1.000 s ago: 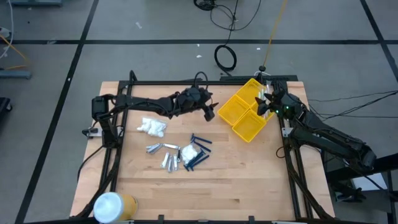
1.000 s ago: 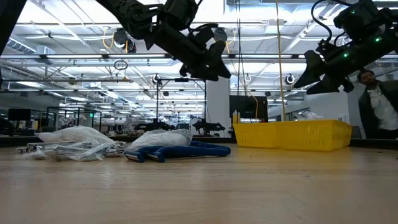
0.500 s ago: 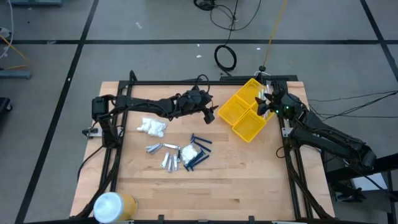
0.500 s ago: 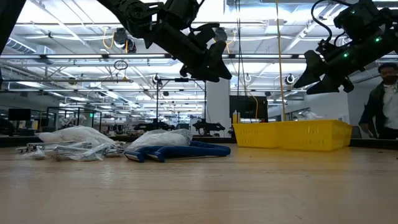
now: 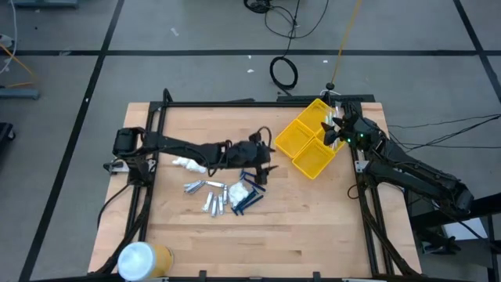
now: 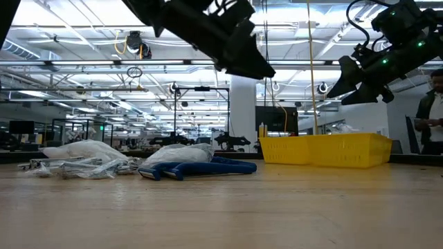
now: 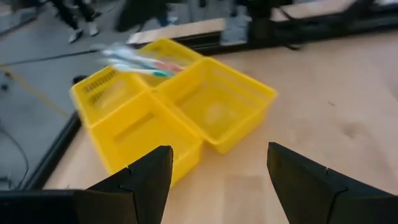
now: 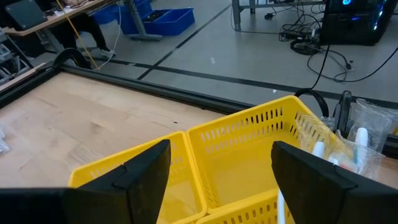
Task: Pick & Place Travel size toiletries
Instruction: Put the blue razor into the bottom right yellow bin
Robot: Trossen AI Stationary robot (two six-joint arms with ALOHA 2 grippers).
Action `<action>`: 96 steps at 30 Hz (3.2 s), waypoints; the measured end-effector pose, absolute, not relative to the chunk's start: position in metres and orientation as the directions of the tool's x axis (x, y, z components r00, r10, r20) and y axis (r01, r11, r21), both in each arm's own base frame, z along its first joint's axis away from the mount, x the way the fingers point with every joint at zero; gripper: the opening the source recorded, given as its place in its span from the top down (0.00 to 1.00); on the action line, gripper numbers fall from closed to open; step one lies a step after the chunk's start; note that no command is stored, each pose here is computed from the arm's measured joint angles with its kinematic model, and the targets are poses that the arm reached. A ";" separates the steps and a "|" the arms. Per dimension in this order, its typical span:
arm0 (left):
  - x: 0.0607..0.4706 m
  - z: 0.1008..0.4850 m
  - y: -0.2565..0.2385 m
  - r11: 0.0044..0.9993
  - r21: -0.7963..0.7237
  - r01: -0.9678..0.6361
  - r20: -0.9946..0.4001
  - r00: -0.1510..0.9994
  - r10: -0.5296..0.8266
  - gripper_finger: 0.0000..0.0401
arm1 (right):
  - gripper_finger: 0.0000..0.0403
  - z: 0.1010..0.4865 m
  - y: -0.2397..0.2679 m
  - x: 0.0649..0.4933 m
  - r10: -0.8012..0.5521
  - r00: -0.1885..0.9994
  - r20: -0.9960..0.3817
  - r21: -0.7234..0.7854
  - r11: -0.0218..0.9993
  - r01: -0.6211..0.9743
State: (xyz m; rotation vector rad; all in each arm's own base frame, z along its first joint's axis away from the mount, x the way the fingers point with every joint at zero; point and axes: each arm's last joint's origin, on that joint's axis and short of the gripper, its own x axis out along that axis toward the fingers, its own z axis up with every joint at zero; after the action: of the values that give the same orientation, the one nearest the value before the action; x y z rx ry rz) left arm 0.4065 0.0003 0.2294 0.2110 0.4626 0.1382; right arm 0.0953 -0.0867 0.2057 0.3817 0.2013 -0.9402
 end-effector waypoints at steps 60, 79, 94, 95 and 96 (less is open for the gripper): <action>0.365 0.167 -0.007 0.971 0.183 -0.155 -0.847 0.477 0.235 0.37 | 0.34 0.206 -0.087 0.095 -0.746 0.577 -0.332 0.230 0.529 0.817; 0.381 0.115 0.033 1.000 0.021 -0.016 -0.894 0.447 0.026 0.37 | 0.34 0.205 -0.087 0.095 -0.746 0.577 -0.334 0.229 0.529 0.817; 0.379 0.114 0.040 0.999 -0.047 -0.004 -0.895 0.444 -0.040 0.91 | 0.34 0.206 -0.087 0.095 -0.746 0.577 -0.333 0.230 0.529 0.817; 0.379 0.114 0.040 0.999 -0.044 0.001 -0.895 0.444 -0.040 0.95 | 0.34 0.206 -0.087 0.095 -0.746 0.577 -0.333 0.230 0.529 0.817; 0.380 0.114 0.041 0.999 -0.042 0.002 -0.894 0.447 -0.038 0.96 | 0.34 0.206 -0.087 0.095 -0.746 0.577 -0.333 0.230 0.529 0.817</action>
State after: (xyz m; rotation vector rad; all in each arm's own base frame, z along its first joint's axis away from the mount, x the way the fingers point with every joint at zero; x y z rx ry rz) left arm 0.3797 0.0406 0.1137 -0.0362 1.1069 -0.0251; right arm 0.0954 -0.0868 0.2055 0.3818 0.2037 -0.9405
